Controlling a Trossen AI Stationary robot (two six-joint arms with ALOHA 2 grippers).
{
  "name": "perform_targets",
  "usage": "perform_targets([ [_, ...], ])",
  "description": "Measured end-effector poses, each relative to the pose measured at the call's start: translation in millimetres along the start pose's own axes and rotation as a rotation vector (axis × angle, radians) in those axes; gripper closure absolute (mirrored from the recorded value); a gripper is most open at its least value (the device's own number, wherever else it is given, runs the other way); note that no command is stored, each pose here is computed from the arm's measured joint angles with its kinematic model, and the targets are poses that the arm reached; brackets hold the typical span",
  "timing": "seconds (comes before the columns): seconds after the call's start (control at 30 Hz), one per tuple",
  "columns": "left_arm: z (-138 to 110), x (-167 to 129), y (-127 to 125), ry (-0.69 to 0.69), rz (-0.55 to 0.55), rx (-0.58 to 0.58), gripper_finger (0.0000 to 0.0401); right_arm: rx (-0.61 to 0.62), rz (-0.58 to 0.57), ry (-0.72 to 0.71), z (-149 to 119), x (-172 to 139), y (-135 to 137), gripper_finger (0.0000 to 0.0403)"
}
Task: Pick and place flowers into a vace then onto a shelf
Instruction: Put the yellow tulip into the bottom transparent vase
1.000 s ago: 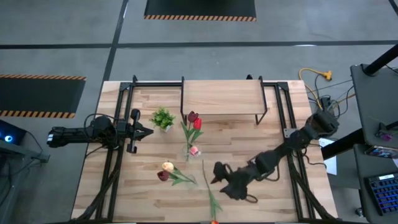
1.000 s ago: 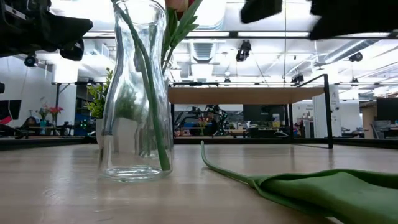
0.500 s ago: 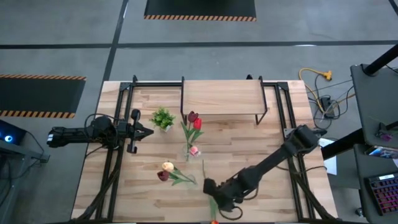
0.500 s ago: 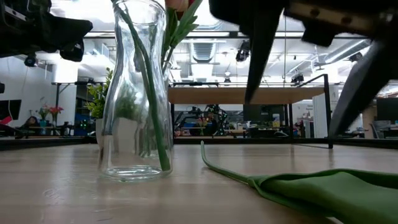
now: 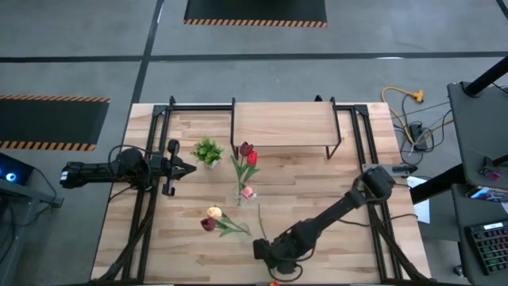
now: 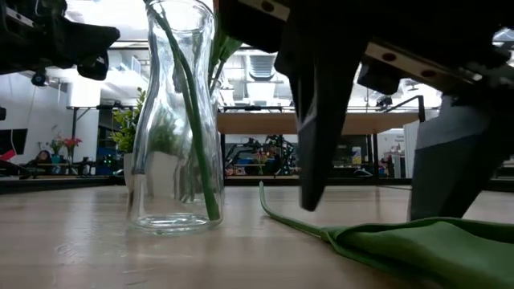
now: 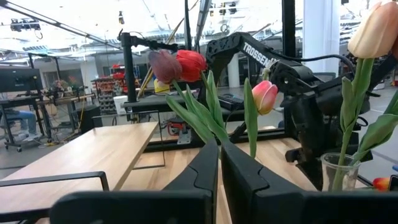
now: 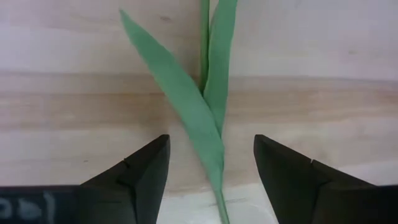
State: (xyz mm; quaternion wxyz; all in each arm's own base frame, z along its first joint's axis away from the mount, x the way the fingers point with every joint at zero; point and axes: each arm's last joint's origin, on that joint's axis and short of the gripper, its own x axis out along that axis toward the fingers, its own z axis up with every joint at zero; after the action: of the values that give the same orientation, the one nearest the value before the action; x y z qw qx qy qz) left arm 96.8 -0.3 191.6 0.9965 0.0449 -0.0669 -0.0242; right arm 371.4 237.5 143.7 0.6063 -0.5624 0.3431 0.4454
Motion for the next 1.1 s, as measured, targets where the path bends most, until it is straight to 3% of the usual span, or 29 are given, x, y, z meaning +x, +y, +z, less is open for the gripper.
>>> perform_targets([
  [0.27,0,0,0,-0.002,0.0,0.0,0.0398,0.048,0.074,-0.105,-19,1,-8,0.0222],
  [0.7,0,0,0,-0.001,0.0,0.0,0.0398,0.085,0.111,-0.146,-30,5,-8,0.0365],
  [0.8,0,0,0,0.0,0.0,0.0,0.0398,0.167,0.118,-0.139,-31,4,-8,0.0389],
  [1.1,0,0,0,0.0,0.0,0.0,0.0398,0.418,0.24,-0.033,-40,2,2,0.0395],
])
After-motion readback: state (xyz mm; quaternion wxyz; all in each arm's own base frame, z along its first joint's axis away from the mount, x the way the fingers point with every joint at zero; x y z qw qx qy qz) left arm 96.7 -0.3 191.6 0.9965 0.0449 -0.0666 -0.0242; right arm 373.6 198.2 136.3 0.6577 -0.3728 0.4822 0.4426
